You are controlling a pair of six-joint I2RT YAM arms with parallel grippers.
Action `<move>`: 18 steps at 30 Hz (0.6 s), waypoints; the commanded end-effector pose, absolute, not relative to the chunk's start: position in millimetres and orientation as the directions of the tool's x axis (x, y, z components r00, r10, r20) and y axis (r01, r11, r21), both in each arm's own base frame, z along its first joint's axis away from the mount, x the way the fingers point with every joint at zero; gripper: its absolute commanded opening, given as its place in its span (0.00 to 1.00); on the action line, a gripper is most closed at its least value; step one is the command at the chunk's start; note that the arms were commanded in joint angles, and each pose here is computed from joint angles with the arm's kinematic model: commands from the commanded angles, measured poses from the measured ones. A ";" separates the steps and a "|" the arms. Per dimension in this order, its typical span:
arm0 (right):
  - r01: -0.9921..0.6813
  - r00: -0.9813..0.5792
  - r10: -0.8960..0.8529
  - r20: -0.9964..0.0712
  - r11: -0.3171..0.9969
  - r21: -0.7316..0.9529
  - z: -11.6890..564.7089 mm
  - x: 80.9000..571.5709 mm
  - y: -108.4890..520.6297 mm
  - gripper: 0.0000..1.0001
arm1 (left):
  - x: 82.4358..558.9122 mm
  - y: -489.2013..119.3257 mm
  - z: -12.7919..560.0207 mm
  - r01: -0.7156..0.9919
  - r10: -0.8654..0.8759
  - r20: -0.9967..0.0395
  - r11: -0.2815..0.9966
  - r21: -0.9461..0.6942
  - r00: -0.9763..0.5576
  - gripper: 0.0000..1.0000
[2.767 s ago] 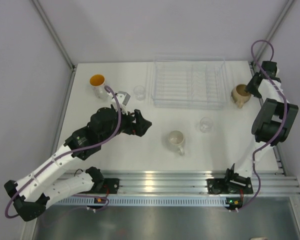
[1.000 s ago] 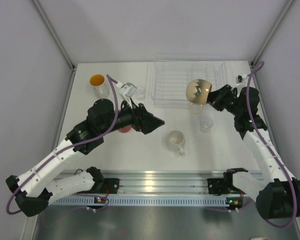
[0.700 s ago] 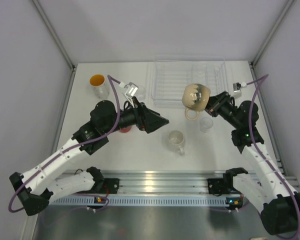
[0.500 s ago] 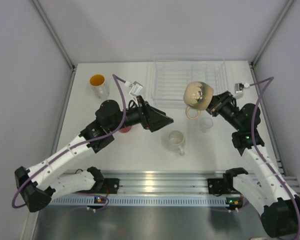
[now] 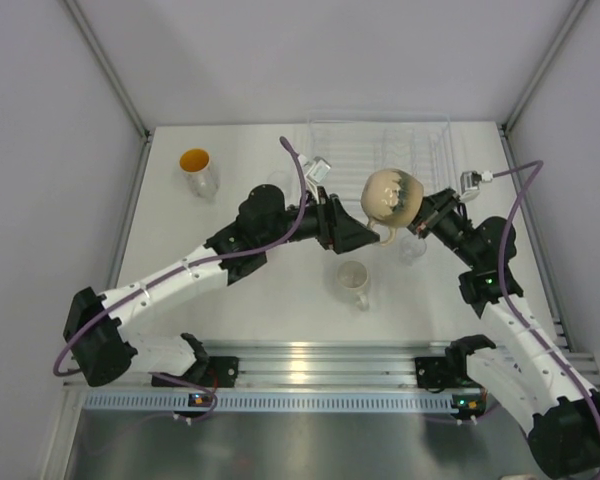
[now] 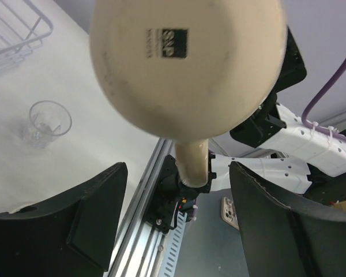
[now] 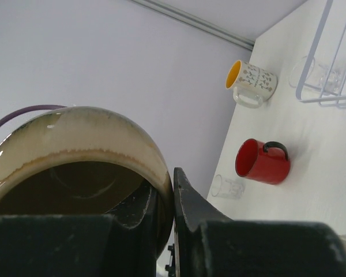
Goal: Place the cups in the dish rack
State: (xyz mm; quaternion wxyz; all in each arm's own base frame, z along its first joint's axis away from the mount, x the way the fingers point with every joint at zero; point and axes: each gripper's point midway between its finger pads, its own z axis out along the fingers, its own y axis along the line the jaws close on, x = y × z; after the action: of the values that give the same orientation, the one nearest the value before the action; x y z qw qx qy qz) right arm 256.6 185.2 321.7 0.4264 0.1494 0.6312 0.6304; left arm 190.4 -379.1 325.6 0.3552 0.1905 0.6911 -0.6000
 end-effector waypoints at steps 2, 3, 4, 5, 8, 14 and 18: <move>-0.516 -0.533 0.750 -0.391 0.078 0.853 374.2 242.7 186.5 0.00 | 182.3 -393.4 383.3 0.781 -0.234 -0.772 0.074 -0.620 -0.591 0.75; -0.518 -0.529 0.754 -0.389 0.076 0.852 374.8 242.7 186.1 0.00 | 183.1 -397.5 379.7 0.780 -0.223 -0.772 0.073 -0.622 -0.595 0.75; -0.516 -0.527 0.756 -0.389 0.079 0.853 373.3 244.2 185.6 0.00 | 183.3 -399.6 380.6 0.780 -0.222 -0.772 0.071 -0.622 -0.596 0.74; -0.517 -0.529 0.753 -0.391 0.079 0.852 372.8 244.3 186.5 0.00 | 183.8 -403.5 376.6 0.773 -0.216 -0.767 0.075 -0.629 -0.604 0.72; -0.520 -0.529 0.753 -0.391 0.076 0.851 372.4 244.2 187.0 0.00 | 187.1 -407.9 374.0 0.763 -0.217 -0.758 0.077 -0.641 -0.615 0.64; -0.516 -0.514 0.753 -0.412 0.112 0.849 364.2 246.9 186.7 0.00 | 195.9 -415.7 370.4 0.736 -0.233 -0.732 0.086 -0.672 -0.641 0.46; -0.493 -0.518 0.754 -0.405 0.124 0.861 348.9 252.0 186.9 0.00 | 198.9 -419.1 371.0 0.728 -0.242 -0.722 0.081 -0.680 -0.648 0.34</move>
State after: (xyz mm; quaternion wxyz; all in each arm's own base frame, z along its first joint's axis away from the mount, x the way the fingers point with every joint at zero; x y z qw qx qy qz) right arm 262.4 184.5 314.2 0.4388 0.1561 0.6256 0.6258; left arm 195.4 -415.3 325.1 0.3336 0.1943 0.6841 -0.6188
